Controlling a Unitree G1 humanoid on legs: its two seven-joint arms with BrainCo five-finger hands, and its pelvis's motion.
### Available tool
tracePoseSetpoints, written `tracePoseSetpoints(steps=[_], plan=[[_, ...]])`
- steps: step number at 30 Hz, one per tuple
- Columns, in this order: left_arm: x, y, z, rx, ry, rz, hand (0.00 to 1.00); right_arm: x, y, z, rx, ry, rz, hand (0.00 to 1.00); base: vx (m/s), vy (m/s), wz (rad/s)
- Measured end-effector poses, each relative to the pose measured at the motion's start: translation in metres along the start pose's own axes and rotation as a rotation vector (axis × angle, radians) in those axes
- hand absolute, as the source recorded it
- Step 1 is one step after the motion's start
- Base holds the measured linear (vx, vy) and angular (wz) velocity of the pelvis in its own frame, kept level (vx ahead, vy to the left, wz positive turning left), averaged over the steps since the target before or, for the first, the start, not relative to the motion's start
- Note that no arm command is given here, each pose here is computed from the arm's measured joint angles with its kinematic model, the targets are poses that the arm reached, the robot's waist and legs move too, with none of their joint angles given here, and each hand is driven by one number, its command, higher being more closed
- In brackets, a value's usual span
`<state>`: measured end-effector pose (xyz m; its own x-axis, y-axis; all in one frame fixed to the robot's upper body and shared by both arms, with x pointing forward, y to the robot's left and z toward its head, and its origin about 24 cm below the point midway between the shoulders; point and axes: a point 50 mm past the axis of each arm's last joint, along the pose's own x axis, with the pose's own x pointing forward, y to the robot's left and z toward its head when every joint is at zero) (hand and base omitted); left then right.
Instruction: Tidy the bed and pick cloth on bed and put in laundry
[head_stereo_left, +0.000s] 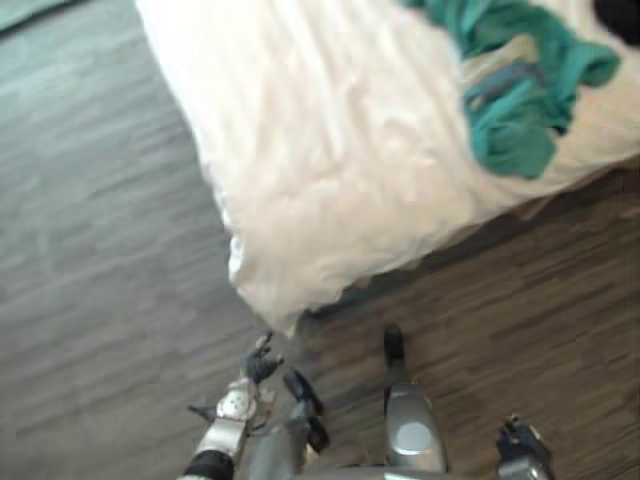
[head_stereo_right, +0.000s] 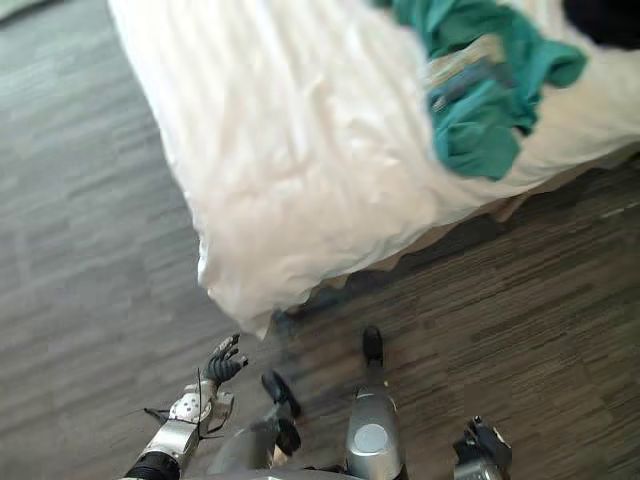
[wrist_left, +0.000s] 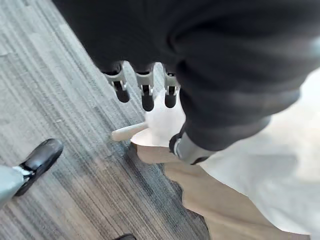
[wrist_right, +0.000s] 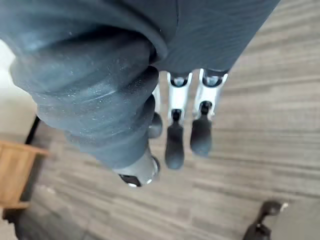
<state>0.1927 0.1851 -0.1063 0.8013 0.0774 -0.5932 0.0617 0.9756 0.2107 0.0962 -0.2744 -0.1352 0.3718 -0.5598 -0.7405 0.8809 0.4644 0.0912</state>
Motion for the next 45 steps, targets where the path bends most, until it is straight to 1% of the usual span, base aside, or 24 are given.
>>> tracePoseSetpoints(steps=[2, 3, 4, 5, 6, 8, 9, 11, 15, 16, 17, 20, 22, 25, 27, 28, 30, 32, 34, 35, 37, 40, 41, 45], plan=[[-0.001, 0.003, -0.011, 0.000, 0.047, 0.010, 0.00, -0.002, 0.008, -0.009, -0.092, 0.038, 0.038, 0.00, 0.10, -0.142, -0.41], [-0.004, 0.004, -0.021, 0.013, 0.093, 0.008, 0.00, -0.003, 0.014, -0.015, -0.180, 0.058, 0.075, 0.00, 0.06, -0.118, -0.28], [-0.005, 0.004, -0.026, 0.013, 0.115, 0.007, 0.00, -0.004, 0.017, -0.017, -0.215, 0.061, 0.092, 0.00, 0.05, -0.090, -0.48], [-0.010, 0.005, -0.038, 0.011, 0.160, 0.011, 0.00, -0.005, 0.021, -0.019, -0.275, 0.064, 0.122, 0.00, 0.04, -0.056, -0.56], [-0.012, 0.006, -0.043, 0.003, 0.177, 0.018, 0.00, -0.005, 0.023, -0.020, -0.305, 0.066, 0.133, 0.00, 0.05, -0.054, -0.67], [-0.016, 0.013, -0.052, -0.015, 0.217, 0.051, 0.00, -0.006, 0.030, -0.023, -0.418, 0.075, 0.177, 0.00, 0.08, -0.078, -0.91], [-0.017, 0.013, -0.054, -0.018, 0.226, 0.055, 0.00, -0.006, 0.033, -0.023, -0.448, 0.074, 0.190, 0.00, 0.07, -0.134, -1.24], [-0.025, 0.004, -0.067, -0.022, 0.273, 0.041, 0.00, -0.004, 0.038, -0.019, -0.569, 0.053, 0.226, 0.00, 0.00, -0.053, -1.36], [-0.031, -0.007, -0.077, 0.002, 0.317, 0.012, 0.00, -0.001, 0.032, -0.014, -0.680, 0.034, 0.227, 0.00, -0.06, 0.226, -1.12], [-0.027, -0.005, -0.072, 0.033, 0.300, 0.011, 0.00, -0.005, 0.027, -0.026, -0.701, 0.075, 0.223, 0.00, -0.12, 0.294, -0.97], [-0.028, -0.002, -0.075, 0.067, 0.309, 0.008, 0.00, -0.010, 0.021, -0.039, -0.700, 0.122, 0.219, 0.00, -0.07, 0.162, -1.02], [-0.032, -0.003, -0.084, 0.114, 0.350, -0.014, 0.00, -0.019, 0.008, -0.058, -0.709, 0.183, 0.208, 0.00, -0.02, 0.141, -1.03], [-0.025, 0.000, -0.076, 0.133, 0.337, 0.004, 0.00, -0.023, 0.006, -0.065, -0.704, 0.203, 0.208, 0.00, 0.01, 0.067, -1.01], [-0.018, 0.000, -0.067, 0.084, 0.331, 0.041, 0.00, -0.018, 0.012, -0.053, -0.706, 0.160, 0.205, 0.00, 0.02, 0.068, -1.08], [-0.023, -0.002, -0.075, 0.042, 0.367, 0.057, 0.00, -0.018, 0.007, -0.052, -0.724, 0.150, 0.196, 0.00, -0.02, 0.122, -1.23], [-0.026, -0.001, -0.079, 0.021, 0.388, 0.070, 0.00, -0.020, 0.014, -0.054, -0.751, 0.136, 0.228, 0.00, -0.15, -0.016, -1.77], [-0.026, -0.009, -0.079, -0.009, 0.386, 0.060, 0.00, -0.014, 0.017, -0.043, -0.770, 0.117, 0.219, 0.00, -0.20, -0.083, -1.50], [-0.032, -0.009, -0.086, -0.018, 0.412, 0.064, 0.00, -0.015, 0.011, -0.048, -0.746, 0.148, 0.190, 0.00, -0.06, -0.108, -1.01], [-0.035, -0.004, -0.090, -0.067, 0.428, 0.095, 0.00, -0.017, 0.006, -0.054, -0.725, 0.179, 0.182, 0.00, 0.02, -0.147, -1.28], [-0.037, 0.000, -0.093, -0.074, 0.445, 0.109, 0.00, -0.020, 0.013, -0.060, -0.683, 0.193, 0.199, 0.00, 0.02, -0.153, -1.48], [-0.039, -0.006, -0.097, -0.094, 0.464, 0.099, 0.00, -0.020, 0.012, -0.060, -0.665, 0.198, 0.197, 0.00, 0.00, -0.100, -1.30], [-0.036, -0.030, -0.090, -0.170, 0.454, 0.063, 0.00, -0.023, -0.009, -0.067, -0.654, 0.246, 0.145, 0.00, 0.00, -0.061, -0.76], [-0.039, -0.030, -0.093, -0.134, 0.458, 0.018, 0.00, -0.029, -0.016, -0.077, -0.624, 0.299, 0.118, 0.00, 0.00, -0.025, -0.22], [-0.039, -0.030, -0.093, -0.134, 0.458, 0.018, 0.00, -0.029, -0.016, -0.077, -0.624, 0.299, 0.118, 0.00, 0.00, 0.000, 0.00]])
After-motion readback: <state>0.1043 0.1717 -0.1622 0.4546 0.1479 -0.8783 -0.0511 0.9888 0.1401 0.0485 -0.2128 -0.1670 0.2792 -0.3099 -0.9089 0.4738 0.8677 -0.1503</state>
